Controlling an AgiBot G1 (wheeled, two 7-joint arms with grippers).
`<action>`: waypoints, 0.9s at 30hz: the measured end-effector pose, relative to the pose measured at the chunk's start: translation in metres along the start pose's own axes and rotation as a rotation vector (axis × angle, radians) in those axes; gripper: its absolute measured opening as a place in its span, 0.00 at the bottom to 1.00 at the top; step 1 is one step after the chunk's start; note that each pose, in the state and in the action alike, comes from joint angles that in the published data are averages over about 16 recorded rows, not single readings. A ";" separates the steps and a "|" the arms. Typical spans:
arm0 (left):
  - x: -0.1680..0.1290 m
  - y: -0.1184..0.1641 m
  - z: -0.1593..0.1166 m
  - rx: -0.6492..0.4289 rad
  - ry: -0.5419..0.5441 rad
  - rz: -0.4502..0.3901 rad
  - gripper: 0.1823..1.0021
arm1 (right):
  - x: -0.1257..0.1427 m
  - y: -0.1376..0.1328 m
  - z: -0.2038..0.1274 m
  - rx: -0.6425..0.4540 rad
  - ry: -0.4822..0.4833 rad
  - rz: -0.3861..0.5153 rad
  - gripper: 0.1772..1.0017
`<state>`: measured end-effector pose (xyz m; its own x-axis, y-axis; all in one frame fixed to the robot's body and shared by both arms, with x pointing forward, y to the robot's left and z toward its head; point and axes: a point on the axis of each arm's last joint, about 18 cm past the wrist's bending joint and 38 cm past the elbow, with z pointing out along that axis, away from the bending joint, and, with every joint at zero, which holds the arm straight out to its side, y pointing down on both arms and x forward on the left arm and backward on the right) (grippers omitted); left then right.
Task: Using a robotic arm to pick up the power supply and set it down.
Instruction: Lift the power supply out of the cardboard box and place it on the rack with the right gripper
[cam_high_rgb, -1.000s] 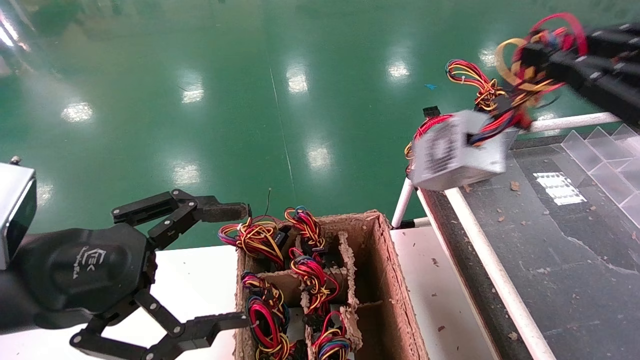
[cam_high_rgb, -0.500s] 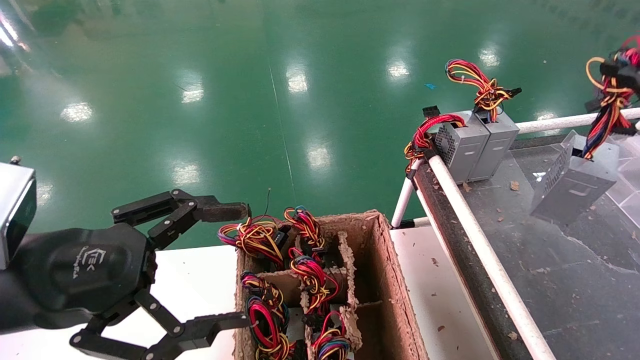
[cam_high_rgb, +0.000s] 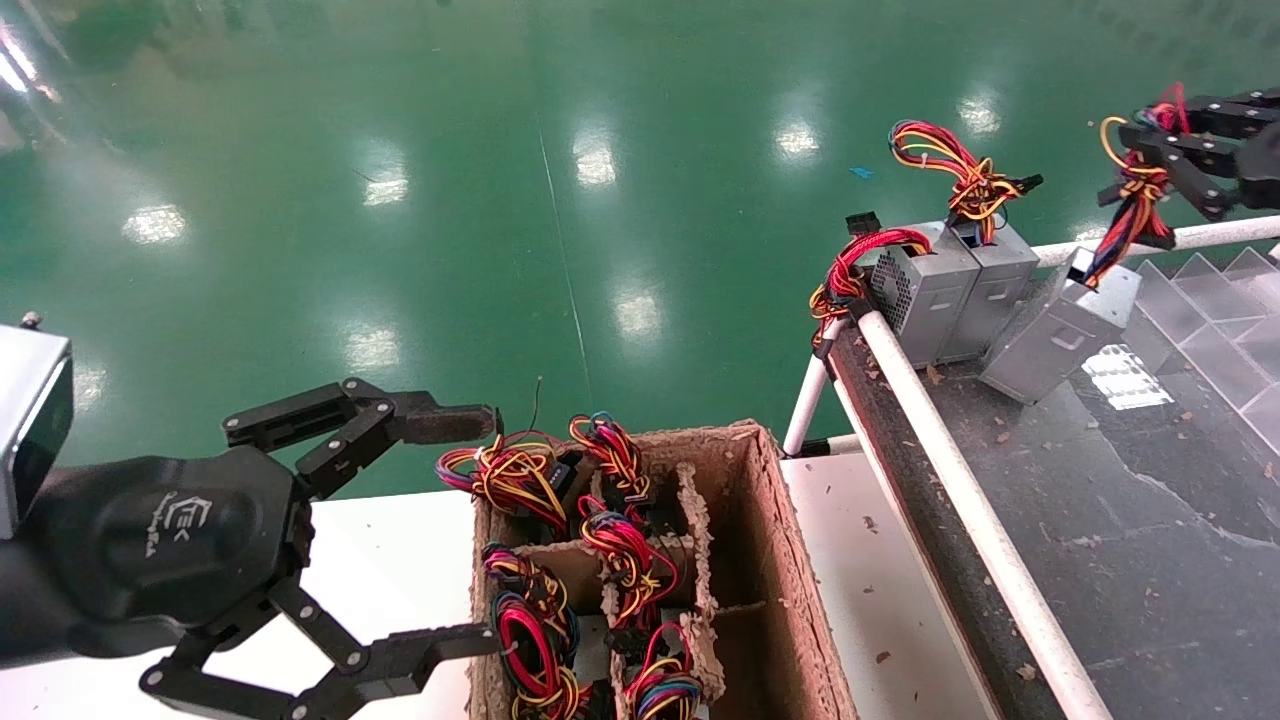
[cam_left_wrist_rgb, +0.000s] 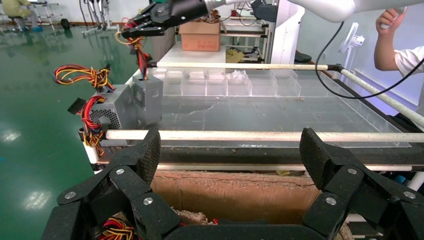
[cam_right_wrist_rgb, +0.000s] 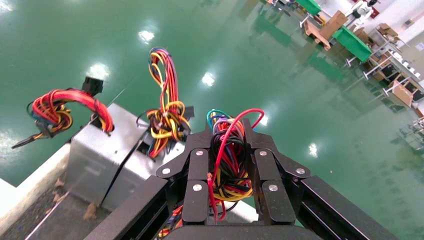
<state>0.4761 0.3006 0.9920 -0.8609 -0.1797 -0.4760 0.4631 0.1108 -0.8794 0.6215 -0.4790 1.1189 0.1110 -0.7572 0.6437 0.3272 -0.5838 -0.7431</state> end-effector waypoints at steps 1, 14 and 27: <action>0.000 0.000 0.000 0.000 0.000 0.000 1.00 | 0.001 -0.002 0.004 -0.003 0.002 -0.004 0.14; 0.000 0.000 0.000 0.000 0.000 0.000 1.00 | 0.006 -0.020 0.047 -0.026 0.025 -0.034 0.14; 0.000 0.000 0.000 0.000 0.000 0.000 1.00 | 0.003 -0.024 0.074 -0.052 0.044 -0.018 0.14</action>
<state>0.4761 0.3006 0.9920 -0.8609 -0.1797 -0.4760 0.4631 0.1108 -0.8794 0.6839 -0.4461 1.1523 0.0642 -0.7581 0.6489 0.2798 -0.6105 -0.7409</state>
